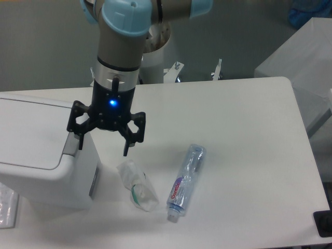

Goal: Open the trash can
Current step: 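Lower the gripper onto the trash can lid edge and lift it open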

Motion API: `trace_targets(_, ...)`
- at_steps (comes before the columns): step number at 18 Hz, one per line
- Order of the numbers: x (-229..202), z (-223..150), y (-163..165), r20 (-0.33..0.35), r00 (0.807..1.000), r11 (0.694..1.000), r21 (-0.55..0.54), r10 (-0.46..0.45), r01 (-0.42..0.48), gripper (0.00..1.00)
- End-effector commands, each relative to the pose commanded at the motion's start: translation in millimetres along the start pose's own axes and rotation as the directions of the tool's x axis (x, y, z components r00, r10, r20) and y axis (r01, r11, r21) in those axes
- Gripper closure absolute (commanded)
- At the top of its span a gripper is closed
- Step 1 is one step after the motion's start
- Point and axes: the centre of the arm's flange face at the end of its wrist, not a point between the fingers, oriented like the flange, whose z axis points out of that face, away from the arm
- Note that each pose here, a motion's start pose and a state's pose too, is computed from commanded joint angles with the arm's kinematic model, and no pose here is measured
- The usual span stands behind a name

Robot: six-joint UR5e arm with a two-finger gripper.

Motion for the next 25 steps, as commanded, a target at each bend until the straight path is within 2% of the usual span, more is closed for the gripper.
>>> trace_targets(7,2.7,3.0,10.3,-0.003,1.000,1.000,-0.012,0.001,-0.002,0.00)
trace_targets(25,2.1,10.1,11.7,-0.005,1.000,1.000,-0.024,-0.003,0.003,0.00)
